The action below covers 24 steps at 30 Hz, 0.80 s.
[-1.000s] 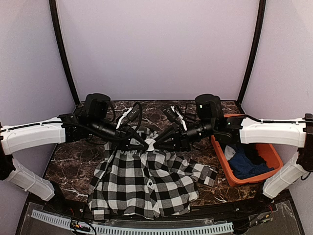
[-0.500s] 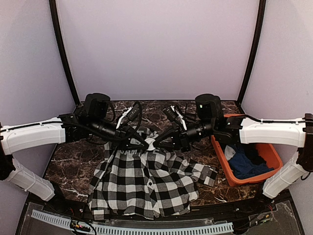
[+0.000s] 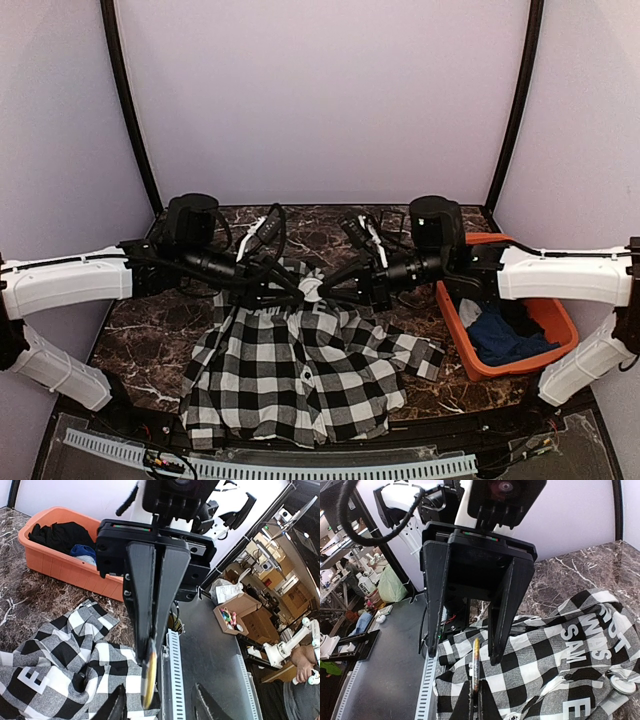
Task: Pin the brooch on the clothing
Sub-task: Pass from the left arm to the right, then open the brooch.
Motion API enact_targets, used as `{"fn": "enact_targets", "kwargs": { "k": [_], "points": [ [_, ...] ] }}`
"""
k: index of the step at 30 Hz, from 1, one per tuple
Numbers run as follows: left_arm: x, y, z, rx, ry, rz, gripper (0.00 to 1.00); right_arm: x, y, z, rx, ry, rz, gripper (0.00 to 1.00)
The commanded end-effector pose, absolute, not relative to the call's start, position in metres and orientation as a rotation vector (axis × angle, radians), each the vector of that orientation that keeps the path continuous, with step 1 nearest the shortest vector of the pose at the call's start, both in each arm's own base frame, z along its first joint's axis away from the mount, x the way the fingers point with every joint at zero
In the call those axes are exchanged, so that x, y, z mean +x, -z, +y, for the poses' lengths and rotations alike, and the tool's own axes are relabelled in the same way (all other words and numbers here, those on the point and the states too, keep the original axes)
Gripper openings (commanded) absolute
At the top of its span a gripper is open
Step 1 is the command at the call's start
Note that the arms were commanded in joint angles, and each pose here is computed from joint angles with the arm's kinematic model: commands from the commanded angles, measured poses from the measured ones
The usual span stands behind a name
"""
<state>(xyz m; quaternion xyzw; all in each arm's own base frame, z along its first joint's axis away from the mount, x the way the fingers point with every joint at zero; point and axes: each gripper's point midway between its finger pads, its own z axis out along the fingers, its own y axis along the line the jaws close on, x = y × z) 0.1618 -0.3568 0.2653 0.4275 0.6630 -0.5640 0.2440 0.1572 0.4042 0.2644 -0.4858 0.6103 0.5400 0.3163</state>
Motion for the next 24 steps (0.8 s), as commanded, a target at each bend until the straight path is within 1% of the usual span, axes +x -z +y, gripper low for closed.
{"fn": "enact_targets", "kwargs": {
  "k": [1, 3, 13, 24],
  "points": [
    [0.164, -0.282, -0.354, 1.081, 1.604, 1.741, 0.43, 0.166, -0.287, 0.396, -1.186, -1.333, 1.498, 0.0],
    [0.165, -0.281, -0.355, 1.056, 1.625, 1.738, 0.39, 0.17, -0.288, 0.394, -1.161, -1.302, 1.498, 0.0],
    [0.196, -0.284, -0.353, 0.857, 1.585, 1.736, 0.38, 0.166, -0.294, 0.389, -1.132, -1.228, 1.433, 0.0],
    [0.2, -0.29, -0.366, 0.819, 1.741, 1.721, 0.38, 0.167, -0.296, 0.39, -1.11, -1.134, 1.425, 0.0]
  ]
}}
